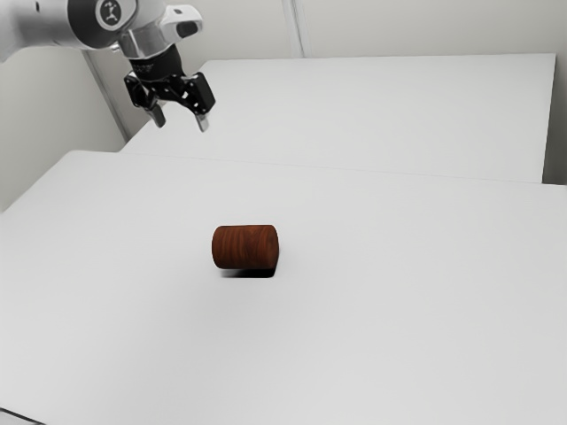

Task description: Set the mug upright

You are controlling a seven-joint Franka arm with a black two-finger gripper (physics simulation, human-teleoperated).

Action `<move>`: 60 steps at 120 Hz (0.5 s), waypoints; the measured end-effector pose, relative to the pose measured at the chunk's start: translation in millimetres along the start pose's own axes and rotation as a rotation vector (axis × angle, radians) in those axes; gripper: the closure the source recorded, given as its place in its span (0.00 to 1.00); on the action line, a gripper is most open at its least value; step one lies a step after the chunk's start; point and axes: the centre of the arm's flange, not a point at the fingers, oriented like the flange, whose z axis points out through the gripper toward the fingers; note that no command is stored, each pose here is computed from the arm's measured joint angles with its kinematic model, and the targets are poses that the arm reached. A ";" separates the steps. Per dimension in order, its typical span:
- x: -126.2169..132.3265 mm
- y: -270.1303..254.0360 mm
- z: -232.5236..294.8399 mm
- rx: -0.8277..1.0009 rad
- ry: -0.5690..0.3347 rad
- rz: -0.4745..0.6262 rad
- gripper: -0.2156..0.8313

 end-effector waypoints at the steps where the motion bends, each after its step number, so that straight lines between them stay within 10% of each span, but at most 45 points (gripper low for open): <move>1: 0.0 0.5 -0.7 0.000 0.001 0.001 0.21; 60: -16.4 0.9 12.1 -0.018 -0.035 -0.006 0.21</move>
